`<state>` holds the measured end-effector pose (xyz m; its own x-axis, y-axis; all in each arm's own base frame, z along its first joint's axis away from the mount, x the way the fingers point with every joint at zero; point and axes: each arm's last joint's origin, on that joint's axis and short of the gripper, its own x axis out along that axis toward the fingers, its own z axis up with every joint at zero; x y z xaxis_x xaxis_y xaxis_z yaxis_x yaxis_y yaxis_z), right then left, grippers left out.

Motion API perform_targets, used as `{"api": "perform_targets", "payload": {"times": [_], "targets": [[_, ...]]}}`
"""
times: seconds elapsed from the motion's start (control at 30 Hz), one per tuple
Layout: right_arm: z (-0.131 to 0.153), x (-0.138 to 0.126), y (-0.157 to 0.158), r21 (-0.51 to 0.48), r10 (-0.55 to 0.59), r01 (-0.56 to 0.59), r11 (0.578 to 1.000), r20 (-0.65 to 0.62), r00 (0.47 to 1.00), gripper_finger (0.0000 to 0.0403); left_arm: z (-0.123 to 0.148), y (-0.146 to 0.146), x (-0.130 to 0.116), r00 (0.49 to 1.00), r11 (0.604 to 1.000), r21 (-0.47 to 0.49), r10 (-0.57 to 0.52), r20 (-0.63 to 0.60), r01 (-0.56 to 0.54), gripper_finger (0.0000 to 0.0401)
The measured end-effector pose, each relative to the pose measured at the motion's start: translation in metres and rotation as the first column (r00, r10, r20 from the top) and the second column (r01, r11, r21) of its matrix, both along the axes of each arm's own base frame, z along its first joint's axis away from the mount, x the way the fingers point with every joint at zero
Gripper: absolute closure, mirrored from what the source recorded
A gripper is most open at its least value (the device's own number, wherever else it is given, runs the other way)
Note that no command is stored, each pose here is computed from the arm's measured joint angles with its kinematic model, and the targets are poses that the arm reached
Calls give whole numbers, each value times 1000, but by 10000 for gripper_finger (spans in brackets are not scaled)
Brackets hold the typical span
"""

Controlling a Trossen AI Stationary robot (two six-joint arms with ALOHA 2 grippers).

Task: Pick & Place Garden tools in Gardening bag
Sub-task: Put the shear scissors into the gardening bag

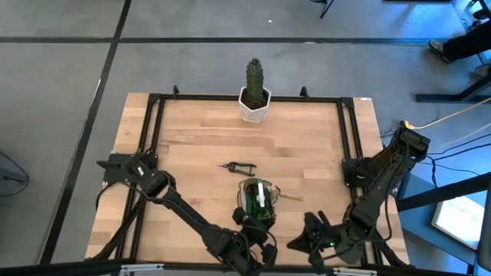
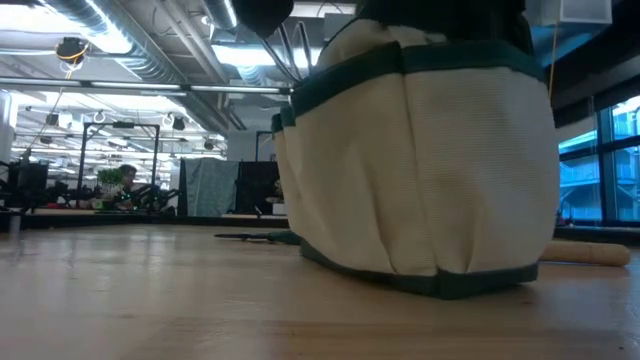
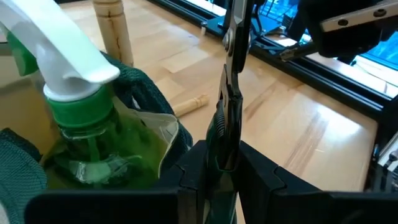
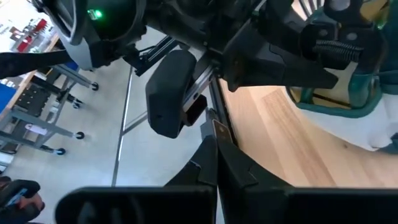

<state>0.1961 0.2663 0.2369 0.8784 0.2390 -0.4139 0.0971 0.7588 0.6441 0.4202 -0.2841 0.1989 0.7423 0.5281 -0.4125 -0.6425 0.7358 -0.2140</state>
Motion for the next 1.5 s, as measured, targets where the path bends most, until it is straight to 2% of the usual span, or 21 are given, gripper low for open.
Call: {"api": "perform_targets", "payload": {"times": [0.27, 0.43, 0.63, 0.73, 1.03, 1.5], "targets": [[-2, 9, -9, -47, -31, 31, 998, -3, 1000, 403, -2, 0, -2, 999, 1000, -20, -15, -29, 14, 344], [-2, 13, -11, -54, -12, 12, 998, -7, 1000, 403, -3, -3, -3, 998, 999, -40, -36, -44, 34, 343], [-2, 13, -11, -51, -5, 5, 999, -10, 1000, 403, 11, -6, -10, 996, 997, -12, -73, -60, 73, 274], [-2, 13, -10, -50, 3, -4, 999, -16, 1000, 403, 20, -2, -13, 995, 997, -1, -72, -71, 72, 260], [-2, 13, -10, -49, 8, -9, 999, -19, 1000, 403, 21, -1, -14, 993, 996, 0, -84, -86, 84, 259], [-2, 13, -10, -50, 9, -10, 999, -20, 1000, 402, 48, 17, -12, 983, 986, 105, -114, -144, 129, 258]]}}
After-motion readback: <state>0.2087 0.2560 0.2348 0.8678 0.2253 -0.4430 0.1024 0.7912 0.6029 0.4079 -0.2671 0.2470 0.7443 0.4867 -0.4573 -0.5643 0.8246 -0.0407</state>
